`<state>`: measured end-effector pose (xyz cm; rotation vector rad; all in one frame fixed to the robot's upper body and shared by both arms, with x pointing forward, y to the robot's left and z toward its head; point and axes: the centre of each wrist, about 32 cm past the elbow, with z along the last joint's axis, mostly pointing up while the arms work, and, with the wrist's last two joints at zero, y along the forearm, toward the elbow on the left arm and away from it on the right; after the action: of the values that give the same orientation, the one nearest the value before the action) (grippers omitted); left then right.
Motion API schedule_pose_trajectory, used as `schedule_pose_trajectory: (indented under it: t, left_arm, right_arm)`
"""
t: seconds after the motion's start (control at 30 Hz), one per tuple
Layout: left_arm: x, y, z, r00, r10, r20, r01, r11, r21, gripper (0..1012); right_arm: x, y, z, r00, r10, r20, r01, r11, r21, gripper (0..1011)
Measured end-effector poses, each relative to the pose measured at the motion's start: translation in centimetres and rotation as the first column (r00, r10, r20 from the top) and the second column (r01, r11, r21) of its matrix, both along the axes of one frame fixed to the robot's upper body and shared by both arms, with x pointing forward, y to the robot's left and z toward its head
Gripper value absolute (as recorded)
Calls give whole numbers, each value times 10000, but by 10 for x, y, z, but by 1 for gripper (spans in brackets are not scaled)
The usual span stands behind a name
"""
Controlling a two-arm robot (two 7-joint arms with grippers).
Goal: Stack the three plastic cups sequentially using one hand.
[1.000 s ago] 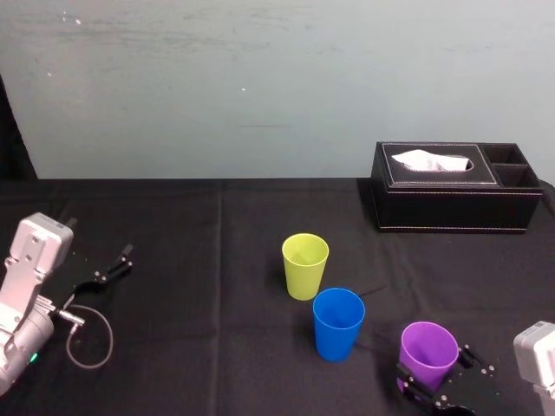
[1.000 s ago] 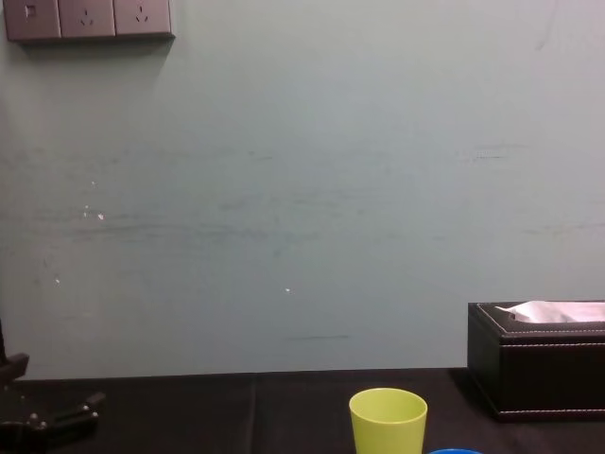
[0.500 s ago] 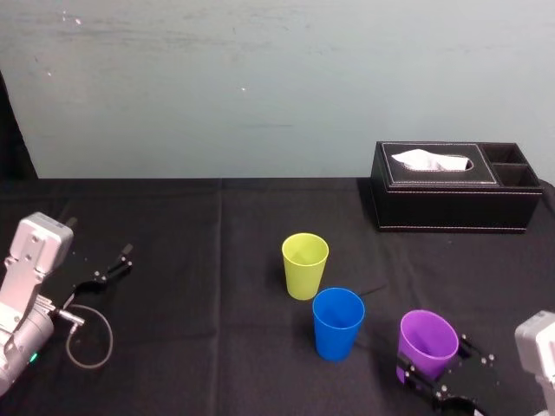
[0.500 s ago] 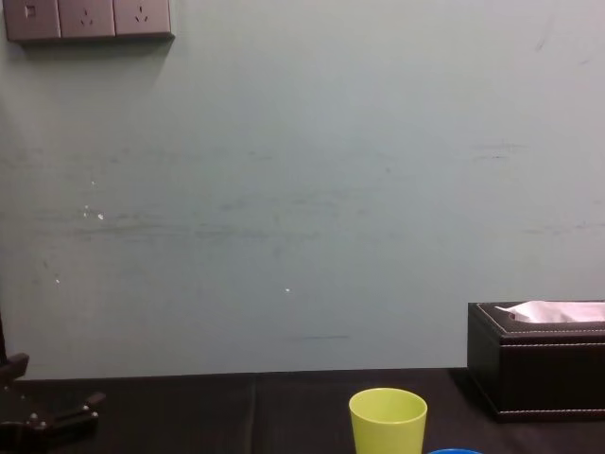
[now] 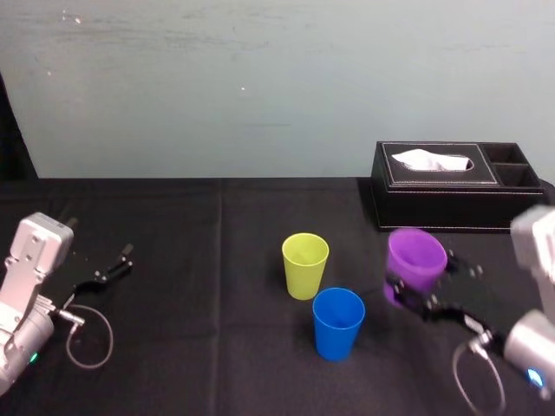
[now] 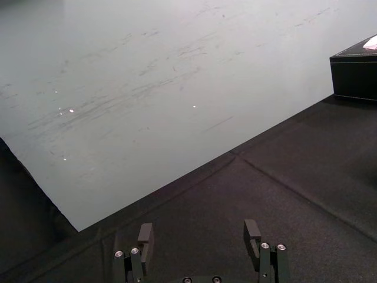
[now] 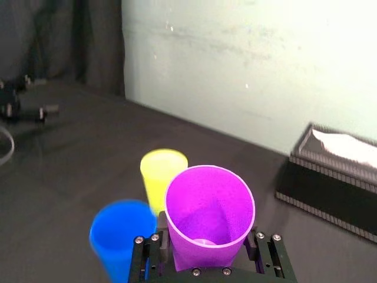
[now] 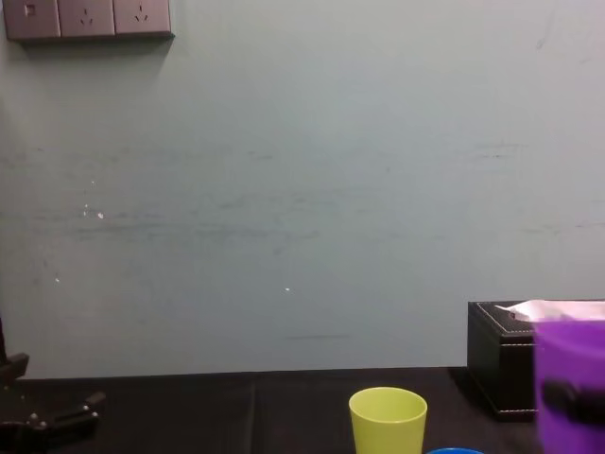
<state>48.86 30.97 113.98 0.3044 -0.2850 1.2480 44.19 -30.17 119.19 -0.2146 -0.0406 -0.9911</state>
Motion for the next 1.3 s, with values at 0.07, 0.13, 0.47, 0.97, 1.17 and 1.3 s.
schedule_pose_trajectory:
  t: [0.07, 0.13, 0.47, 0.97, 1.17, 1.3]
  left_arm:
    - [0, 0, 0, 10000, 0, 0, 0, 10000, 1, 1000]
    - [0, 0, 0, 10000, 0, 0, 0, 10000, 0, 1000]
    - [0, 0, 0, 10000, 0, 0, 0, 10000, 0, 1000]
    - [0, 0, 0, 10000, 0, 0, 0, 10000, 0, 1000]
    - [0, 0, 0, 10000, 0, 0, 0, 10000, 1, 1000]
    - [0, 0, 0, 10000, -1, 0, 1, 10000, 1, 1000]
  right_arm:
    - [10, 2, 8, 10000, 92, 1, -92, 9999, 131, 726]
    - [24, 6, 18, 9996, 275, -44, -274, 9992, 293, 726]
    - [68, 29, 37, 9937, 971, -565, -940, 9941, 548, 726]
    - [105, 68, 40, 9849, 1532, -808, -1524, 9882, 162, 726]
    - [111, 76, 36, 9833, 1637, -798, -1639, 9865, 38, 726]
    - [113, 77, 31, 9831, 1632, -831, -1635, 9865, 36, 726]
